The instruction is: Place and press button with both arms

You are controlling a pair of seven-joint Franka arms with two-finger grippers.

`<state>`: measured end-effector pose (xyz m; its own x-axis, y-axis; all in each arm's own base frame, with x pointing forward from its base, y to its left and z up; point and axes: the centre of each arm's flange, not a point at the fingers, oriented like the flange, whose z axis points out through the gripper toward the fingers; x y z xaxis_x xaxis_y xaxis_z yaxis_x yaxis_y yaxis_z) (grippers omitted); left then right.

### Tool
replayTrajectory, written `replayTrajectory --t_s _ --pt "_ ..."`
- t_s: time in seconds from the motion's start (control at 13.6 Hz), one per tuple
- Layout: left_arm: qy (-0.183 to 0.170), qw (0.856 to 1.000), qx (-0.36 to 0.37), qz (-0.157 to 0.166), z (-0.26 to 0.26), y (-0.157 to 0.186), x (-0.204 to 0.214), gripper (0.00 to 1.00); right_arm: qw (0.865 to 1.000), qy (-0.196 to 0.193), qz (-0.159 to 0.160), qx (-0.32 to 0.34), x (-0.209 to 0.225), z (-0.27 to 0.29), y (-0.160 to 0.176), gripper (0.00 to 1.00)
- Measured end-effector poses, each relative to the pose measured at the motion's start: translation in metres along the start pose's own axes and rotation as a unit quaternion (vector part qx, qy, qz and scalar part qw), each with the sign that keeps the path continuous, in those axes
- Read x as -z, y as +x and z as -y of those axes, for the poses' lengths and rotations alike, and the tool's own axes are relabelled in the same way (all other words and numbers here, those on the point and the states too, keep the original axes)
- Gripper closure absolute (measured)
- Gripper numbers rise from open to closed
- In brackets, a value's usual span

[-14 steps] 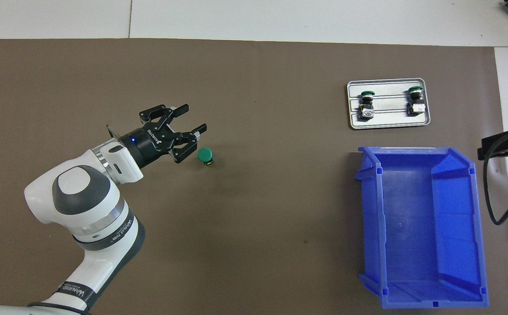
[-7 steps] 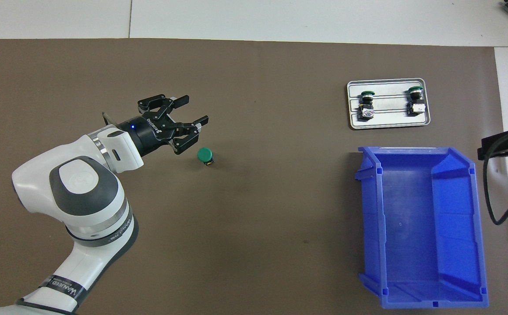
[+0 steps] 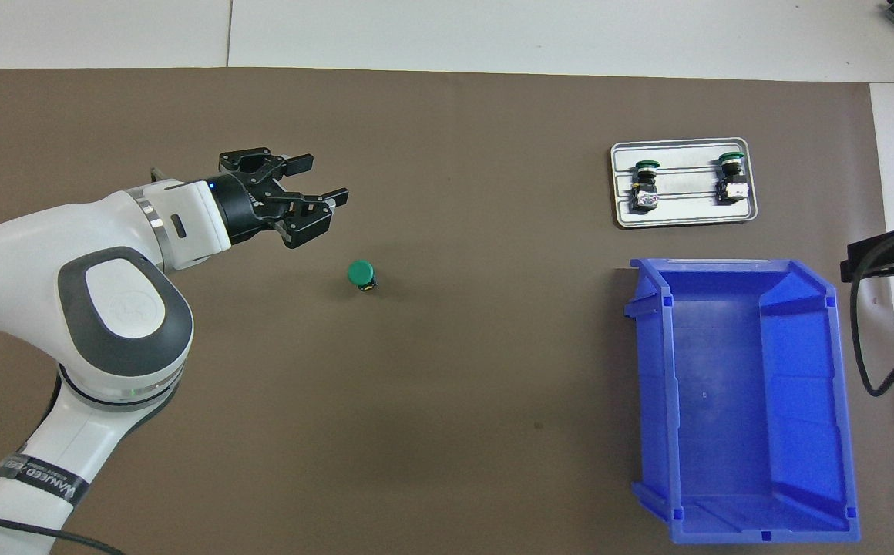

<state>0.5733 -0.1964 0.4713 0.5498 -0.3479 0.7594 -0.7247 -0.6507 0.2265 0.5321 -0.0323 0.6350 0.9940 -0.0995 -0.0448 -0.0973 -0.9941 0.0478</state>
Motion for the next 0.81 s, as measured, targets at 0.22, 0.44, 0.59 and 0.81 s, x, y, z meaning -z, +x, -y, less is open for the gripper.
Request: replayTrajectory --t_s 0.22,0.44,0.59,0.81 --pt "0.028 0.997 0.045 0.06 -0.008 0.014 0.001 0.3 1.0 0.0 0.0 0.0 0.0 0.0 0.0 0.0" --pt "0.061 0.984 0.096 0.137 -0.02 0.023 -0.002 0.48 1.0 0.0 0.0 0.0 0.0 0.0 0.0 0.0" --pt "0.1 0.97 0.134 0.174 -0.026 0.031 -0.002 0.57 1.0 0.0 0.0 0.0 0.0 0.0 0.0 0.0" --pt "0.117 0.958 0.139 0.221 -0.039 0.024 -0.015 0.78 1.0 0.0 0.0 0.0 0.0 0.0 0.0 0.0"
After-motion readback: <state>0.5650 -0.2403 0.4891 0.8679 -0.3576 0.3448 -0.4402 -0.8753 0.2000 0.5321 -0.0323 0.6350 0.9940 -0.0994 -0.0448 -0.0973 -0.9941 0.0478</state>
